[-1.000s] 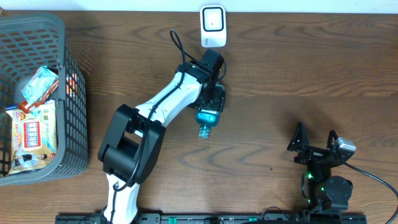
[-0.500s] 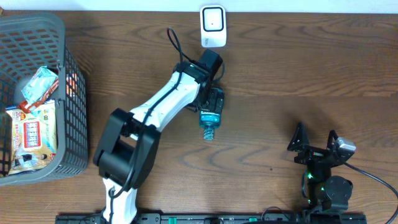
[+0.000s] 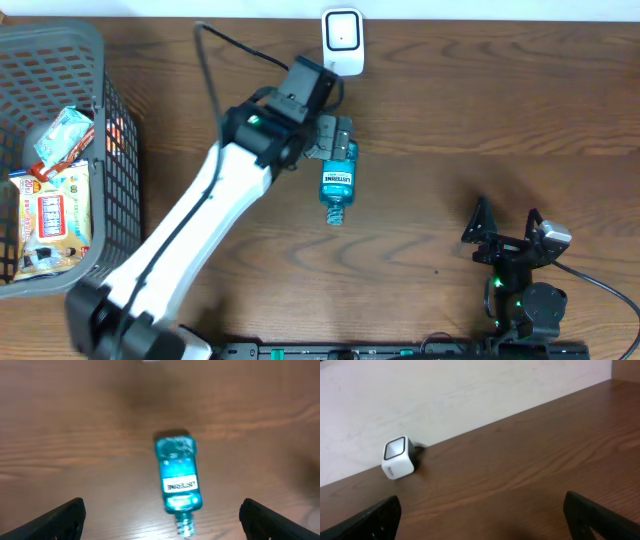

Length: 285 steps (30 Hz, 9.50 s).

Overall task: Scan the item barcode
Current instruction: 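Lift the bottle out and place it on the table near the scanner, then move the left gripper back into the grey basket, then grasp the white printed packet in the basket with the left gripper, then lift the packet out and lower it beside the bottle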

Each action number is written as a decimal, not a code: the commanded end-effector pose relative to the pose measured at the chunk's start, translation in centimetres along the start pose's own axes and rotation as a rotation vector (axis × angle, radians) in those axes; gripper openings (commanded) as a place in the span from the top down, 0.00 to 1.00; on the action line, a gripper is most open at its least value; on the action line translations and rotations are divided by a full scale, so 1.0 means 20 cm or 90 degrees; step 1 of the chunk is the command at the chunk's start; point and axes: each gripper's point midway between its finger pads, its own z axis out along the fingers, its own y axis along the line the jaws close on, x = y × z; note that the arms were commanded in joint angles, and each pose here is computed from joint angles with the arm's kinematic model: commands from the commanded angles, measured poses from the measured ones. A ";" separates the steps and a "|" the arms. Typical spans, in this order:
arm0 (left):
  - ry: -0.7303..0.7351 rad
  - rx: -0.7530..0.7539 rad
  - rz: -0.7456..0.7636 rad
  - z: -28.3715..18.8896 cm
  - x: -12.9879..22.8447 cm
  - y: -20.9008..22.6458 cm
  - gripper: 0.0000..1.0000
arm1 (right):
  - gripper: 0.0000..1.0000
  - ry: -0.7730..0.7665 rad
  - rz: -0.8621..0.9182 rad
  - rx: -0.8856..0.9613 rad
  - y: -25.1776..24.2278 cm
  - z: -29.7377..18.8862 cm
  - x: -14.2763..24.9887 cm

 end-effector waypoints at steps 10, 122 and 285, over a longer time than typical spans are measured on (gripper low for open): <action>-0.343 -0.215 -0.083 -0.98 -0.17 0.45 0.02 | 0.01 0.001 0.001 -0.004 0.01 0.00 0.00; 0.229 -0.502 -1.041 0.02 1.42 2.18 0.04 | 0.01 0.001 0.001 -0.004 0.01 0.00 0.00; 0.190 0.009 -0.233 0.37 0.23 0.73 0.92 | 0.01 0.001 0.001 -0.004 0.01 0.00 0.00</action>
